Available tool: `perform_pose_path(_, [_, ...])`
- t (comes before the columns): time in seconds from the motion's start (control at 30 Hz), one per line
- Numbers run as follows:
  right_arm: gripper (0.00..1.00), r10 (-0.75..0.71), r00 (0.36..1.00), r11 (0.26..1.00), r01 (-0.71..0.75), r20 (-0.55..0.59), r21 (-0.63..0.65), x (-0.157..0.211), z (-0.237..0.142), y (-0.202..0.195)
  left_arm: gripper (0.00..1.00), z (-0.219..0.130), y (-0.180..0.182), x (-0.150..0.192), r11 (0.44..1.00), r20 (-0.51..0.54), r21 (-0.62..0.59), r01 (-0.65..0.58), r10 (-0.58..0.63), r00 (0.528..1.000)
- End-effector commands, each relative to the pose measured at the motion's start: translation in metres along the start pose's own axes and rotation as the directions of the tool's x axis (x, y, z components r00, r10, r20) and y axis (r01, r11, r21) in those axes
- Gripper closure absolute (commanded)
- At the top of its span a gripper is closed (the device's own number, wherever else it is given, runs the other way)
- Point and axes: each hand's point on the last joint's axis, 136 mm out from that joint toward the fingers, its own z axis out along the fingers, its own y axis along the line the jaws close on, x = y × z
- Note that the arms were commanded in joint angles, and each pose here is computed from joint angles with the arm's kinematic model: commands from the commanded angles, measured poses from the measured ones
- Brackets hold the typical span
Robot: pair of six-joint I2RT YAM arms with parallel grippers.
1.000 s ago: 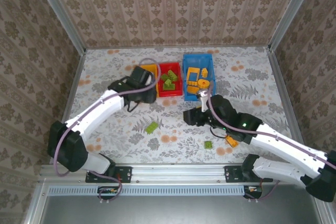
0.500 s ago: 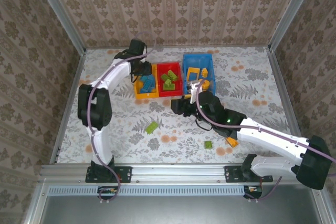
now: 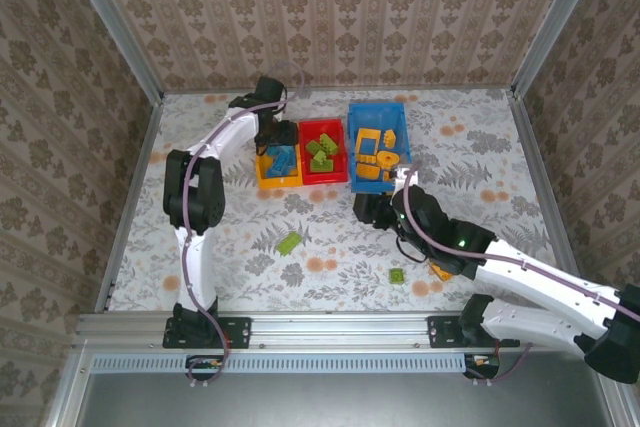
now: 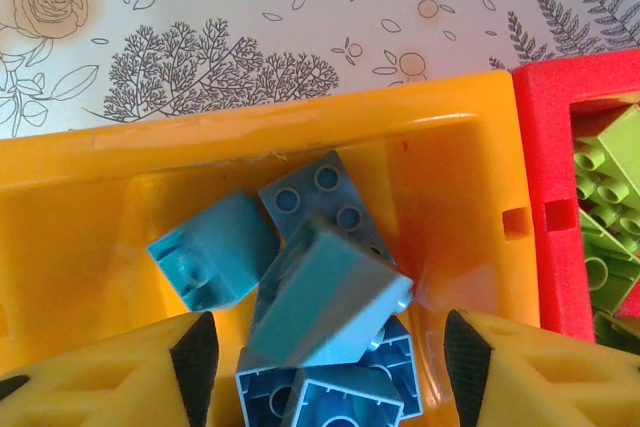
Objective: Sort the legos into containers by color
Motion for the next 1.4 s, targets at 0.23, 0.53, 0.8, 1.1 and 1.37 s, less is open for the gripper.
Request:
perform_pose_path(0.23, [0.29, 0.172, 0.96, 0.825, -0.018, -0.219, 0.565, 0.06, -0.061, -0.135, 0.33, -0.1, -0.034, -0.011, 0.996, 0.184, 0.081, -0.038, 0.023, 0.983])
perform_pose_path(0.53, [0.2, 0.449, 0.863, 0.724, -0.197, -0.234, 0.662, 0.132, -0.065, -0.182, 0.29, -0.158, -0.153, 0.09, 0.932, 0.28, 0.268, -0.244, 0.167, 0.945])
perform_pose_path(0.8, [0.09, 0.385, 0.873, 0.741, -0.099, -0.299, 0.665, 0.138, -0.052, -0.196, 0.29, -0.163, -0.203, 0.174, 0.897, 0.252, 0.325, -0.3, 0.224, 0.942])
perform_pose_path(1.1, [0.0, 0.398, 0.823, 0.813, -0.112, -0.405, 0.571, 0.15, -0.019, -0.196, 0.29, -0.169, -0.217, 0.195, 0.883, 0.245, 0.338, -0.326, 0.253, 0.936])
perform_pose_path(1.37, [0.02, 0.435, 0.764, 0.825, -0.127, -0.476, 0.551, 0.166, -0.012, -0.191, 0.29, -0.177, -0.214, 0.199, 0.884, 0.253, 0.338, -0.324, 0.246, 0.936])
